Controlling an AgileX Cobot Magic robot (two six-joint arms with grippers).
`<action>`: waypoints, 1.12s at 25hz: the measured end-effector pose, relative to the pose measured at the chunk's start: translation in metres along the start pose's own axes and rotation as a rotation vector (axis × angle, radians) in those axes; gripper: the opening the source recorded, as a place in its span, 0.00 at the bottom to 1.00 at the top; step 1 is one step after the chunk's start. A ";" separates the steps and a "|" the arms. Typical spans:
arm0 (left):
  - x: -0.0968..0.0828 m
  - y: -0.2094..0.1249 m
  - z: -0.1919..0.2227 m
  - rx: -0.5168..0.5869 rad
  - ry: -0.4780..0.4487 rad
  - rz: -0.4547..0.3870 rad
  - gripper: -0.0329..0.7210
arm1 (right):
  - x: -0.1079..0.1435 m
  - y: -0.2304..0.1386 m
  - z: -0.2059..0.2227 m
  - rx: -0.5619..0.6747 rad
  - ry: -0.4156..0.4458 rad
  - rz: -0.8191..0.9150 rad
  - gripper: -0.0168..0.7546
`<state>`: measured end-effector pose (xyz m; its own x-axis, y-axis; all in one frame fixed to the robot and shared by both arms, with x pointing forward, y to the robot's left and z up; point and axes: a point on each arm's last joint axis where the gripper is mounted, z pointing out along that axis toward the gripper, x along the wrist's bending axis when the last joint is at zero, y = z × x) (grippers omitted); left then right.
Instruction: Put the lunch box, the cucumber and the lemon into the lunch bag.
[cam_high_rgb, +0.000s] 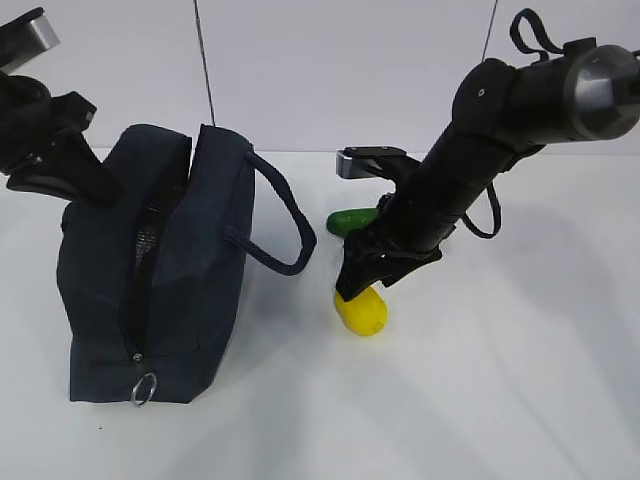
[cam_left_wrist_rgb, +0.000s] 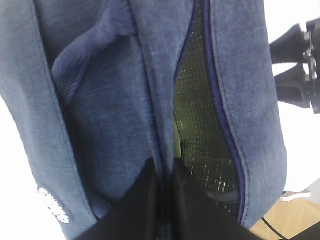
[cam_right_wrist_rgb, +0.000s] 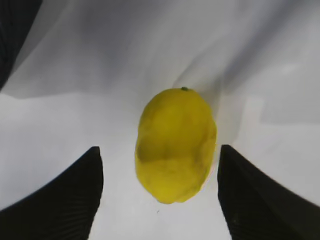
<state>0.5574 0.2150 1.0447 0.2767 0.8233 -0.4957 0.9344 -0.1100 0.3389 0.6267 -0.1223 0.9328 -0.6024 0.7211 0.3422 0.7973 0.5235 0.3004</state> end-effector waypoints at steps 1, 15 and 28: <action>0.000 0.000 0.000 0.000 0.000 0.000 0.05 | 0.000 0.001 0.000 -0.011 -0.004 0.000 0.77; 0.000 0.000 0.000 -0.005 -0.004 -0.003 0.05 | -0.002 0.005 0.001 -0.051 -0.017 0.010 0.80; -0.001 0.001 0.000 -0.009 -0.008 -0.007 0.05 | -0.007 -0.002 0.019 0.013 0.019 0.036 0.78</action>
<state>0.5579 0.2144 1.0453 0.2723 0.8197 -0.5040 0.9342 -0.0998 0.3426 0.6301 -0.1197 0.9127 -0.5737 0.7310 0.3696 0.8189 0.5030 0.2763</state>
